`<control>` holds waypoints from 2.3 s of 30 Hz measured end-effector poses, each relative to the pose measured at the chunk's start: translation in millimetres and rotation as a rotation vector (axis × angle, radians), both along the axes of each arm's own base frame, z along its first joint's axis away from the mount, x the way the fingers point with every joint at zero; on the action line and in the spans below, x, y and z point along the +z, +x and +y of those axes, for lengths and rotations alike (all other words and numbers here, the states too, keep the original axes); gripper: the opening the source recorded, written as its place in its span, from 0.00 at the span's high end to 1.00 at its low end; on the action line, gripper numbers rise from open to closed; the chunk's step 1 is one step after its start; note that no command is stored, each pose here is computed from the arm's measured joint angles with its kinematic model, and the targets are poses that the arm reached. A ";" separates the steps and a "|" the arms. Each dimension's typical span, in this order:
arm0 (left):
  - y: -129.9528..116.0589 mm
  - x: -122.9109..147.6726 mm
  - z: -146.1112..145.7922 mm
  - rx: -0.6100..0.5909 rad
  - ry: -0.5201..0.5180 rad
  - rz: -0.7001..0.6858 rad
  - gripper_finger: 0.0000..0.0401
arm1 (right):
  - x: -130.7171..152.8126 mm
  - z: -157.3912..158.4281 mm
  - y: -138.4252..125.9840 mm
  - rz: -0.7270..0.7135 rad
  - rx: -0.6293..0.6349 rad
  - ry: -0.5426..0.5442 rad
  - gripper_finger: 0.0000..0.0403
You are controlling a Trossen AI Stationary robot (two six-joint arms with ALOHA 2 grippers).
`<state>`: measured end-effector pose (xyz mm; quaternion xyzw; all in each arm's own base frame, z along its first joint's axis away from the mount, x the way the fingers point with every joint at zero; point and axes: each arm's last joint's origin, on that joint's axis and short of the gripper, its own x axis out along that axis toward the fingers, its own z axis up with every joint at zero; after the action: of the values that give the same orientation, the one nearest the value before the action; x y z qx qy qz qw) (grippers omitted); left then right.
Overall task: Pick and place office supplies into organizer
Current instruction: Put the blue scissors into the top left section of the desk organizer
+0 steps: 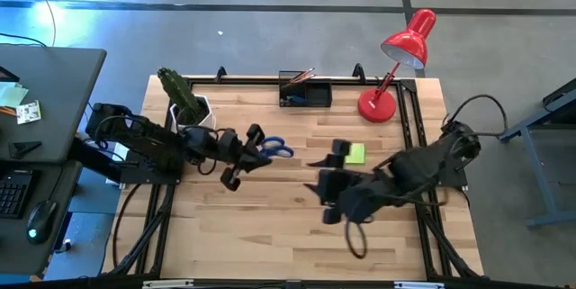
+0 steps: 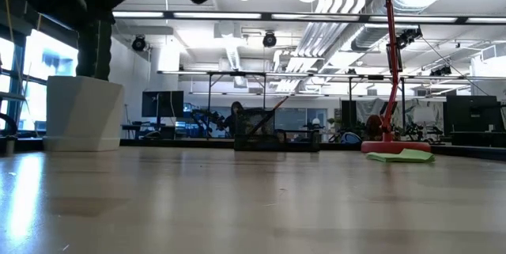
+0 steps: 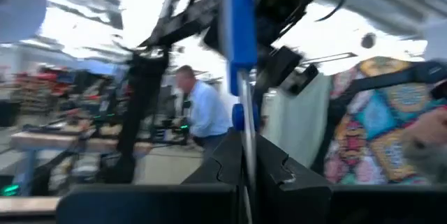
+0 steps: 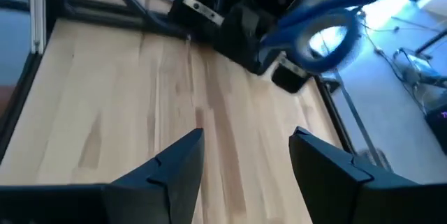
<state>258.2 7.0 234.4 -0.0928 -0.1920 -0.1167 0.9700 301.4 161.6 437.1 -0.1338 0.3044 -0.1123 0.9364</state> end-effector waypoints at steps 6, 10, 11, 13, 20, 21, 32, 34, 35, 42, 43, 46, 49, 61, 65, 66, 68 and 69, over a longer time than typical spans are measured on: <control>-1.0 2.6 -4.8 -0.039 0.012 -0.025 1.00 | -33.2 2.7 21.5 -0.270 0.069 0.001 0.49; -2.4 5.7 -4.9 -0.047 0.012 -0.059 1.00 | -42.2 -7.8 8.2 -0.539 0.076 0.057 0.49; -2.2 5.4 -4.8 -0.047 0.012 -0.056 1.00 | -51.7 -11.8 5.3 -0.577 0.075 0.067 0.49; -2.1 5.2 -4.9 -0.050 0.014 -0.054 1.00 | -72.6 -19.6 -0.5 -0.643 0.069 0.091 0.49; -1.8 4.6 -4.8 -0.045 0.014 -0.048 1.00 | -122.3 -46.3 -6.5 -0.909 0.174 0.124 0.49; -1.7 4.4 -4.7 -0.043 0.015 -0.046 1.00 | -125.1 -49.5 -5.8 -0.933 0.191 0.124 0.49; 3.2 -5.2 -1.8 0.076 0.043 0.047 1.00 | -130.5 -66.3 32.9 -0.937 0.224 0.075 0.49; 3.3 -5.7 -1.8 0.075 0.043 0.052 1.00 | -130.2 -68.0 34.7 -0.942 0.227 0.063 0.49; 3.4 -5.9 -1.8 0.077 0.047 0.054 1.00 | -129.1 -68.3 35.5 -0.952 0.231 0.060 0.49; 4.2 -7.9 -1.7 0.087 0.055 0.074 1.00 | -126.5 -77.3 37.9 -0.971 0.185 0.075 0.64; 4.2 -7.9 -1.7 0.087 0.055 0.074 1.00 | -127.0 -79.0 38.5 -0.966 0.181 0.076 0.67; 4.2 -7.9 -1.7 0.086 0.055 0.074 1.00 | -129.4 -81.4 40.1 -0.941 0.175 0.070 0.82; 4.2 -8.1 -1.5 0.087 0.056 0.075 1.00 | -129.7 -80.4 40.0 -0.933 0.189 0.053 0.95; 6.4 -14.1 0.4 0.155 0.041 0.145 0.96 | -128.6 -81.2 39.9 -0.934 0.210 -0.012 0.97; 7.3 -17.7 1.7 0.194 0.041 0.183 0.82 | -129.7 -87.2 41.4 -0.918 0.174 -0.030 0.98; 7.7 -19.2 2.0 0.202 0.041 0.199 0.76 | -130.8 -88.4 42.0 -0.903 0.159 -0.042 0.98; 8.0 -21.0 2.7 0.222 0.039 0.219 0.65 | -132.6 -92.1 43.0 -0.877 0.124 -0.073 0.98; 8.0 -21.5 3.1 0.230 0.038 0.226 0.59 | -133.2 -94.1 43.5 -0.867 0.109 -0.087 0.98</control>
<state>266.2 10.1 212.8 -0.0641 -0.0887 0.0028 0.9940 344.9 67.5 303.9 -0.1295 -0.1291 -0.1211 0.9756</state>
